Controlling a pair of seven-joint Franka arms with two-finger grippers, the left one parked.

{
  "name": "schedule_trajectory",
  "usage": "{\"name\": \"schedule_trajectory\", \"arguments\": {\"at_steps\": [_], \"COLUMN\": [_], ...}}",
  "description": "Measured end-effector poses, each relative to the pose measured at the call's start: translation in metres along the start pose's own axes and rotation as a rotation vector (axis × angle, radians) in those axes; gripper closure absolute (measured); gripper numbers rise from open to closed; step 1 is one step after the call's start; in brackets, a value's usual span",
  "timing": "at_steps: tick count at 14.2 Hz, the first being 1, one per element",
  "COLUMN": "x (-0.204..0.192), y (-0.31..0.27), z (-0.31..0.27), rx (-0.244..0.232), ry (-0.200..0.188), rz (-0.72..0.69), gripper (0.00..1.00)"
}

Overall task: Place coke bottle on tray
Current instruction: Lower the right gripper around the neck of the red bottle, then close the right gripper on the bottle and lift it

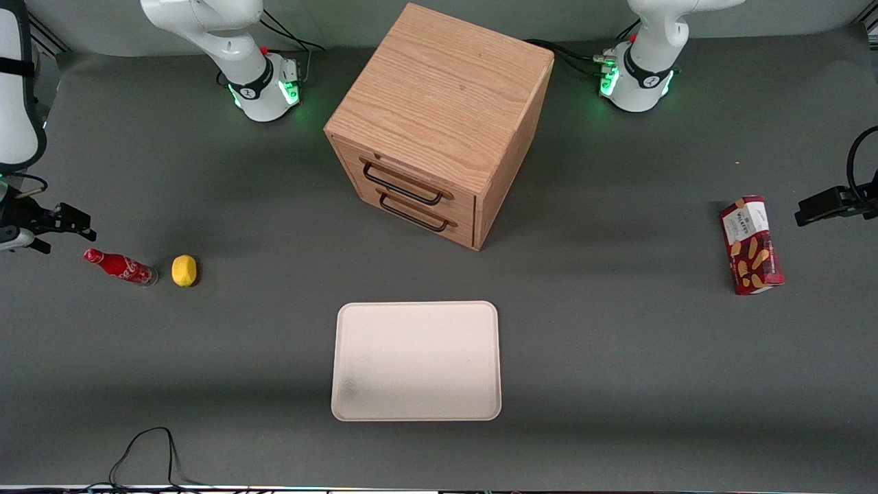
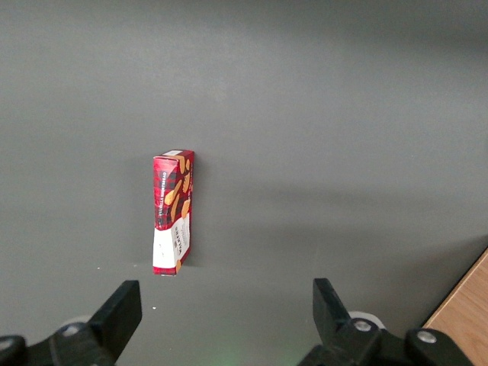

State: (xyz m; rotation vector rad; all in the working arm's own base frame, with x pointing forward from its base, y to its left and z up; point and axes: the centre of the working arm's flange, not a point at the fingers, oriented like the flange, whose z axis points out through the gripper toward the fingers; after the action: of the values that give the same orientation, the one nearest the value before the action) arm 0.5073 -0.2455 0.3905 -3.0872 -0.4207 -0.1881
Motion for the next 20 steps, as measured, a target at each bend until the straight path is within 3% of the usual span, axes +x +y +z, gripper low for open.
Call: {"name": "schedule_trajectory", "arguments": {"at_steps": [4, 10, 17, 19, 20], "x": [0.001, -0.008, -0.013, -0.013, -0.013], "y": [0.008, 0.013, 0.012, 0.012, 0.012], "z": [0.035, 0.065, 0.08, 0.08, 0.08], "rx": [0.01, -0.021, -0.021, -0.019, -0.019], "ry": [0.012, -0.003, -0.019, -0.019, -0.019], "rz": [-0.026, -0.021, -0.014, -0.013, -0.017], "gripper": [0.0, 0.0, 0.0, 0.05, 0.14]}}
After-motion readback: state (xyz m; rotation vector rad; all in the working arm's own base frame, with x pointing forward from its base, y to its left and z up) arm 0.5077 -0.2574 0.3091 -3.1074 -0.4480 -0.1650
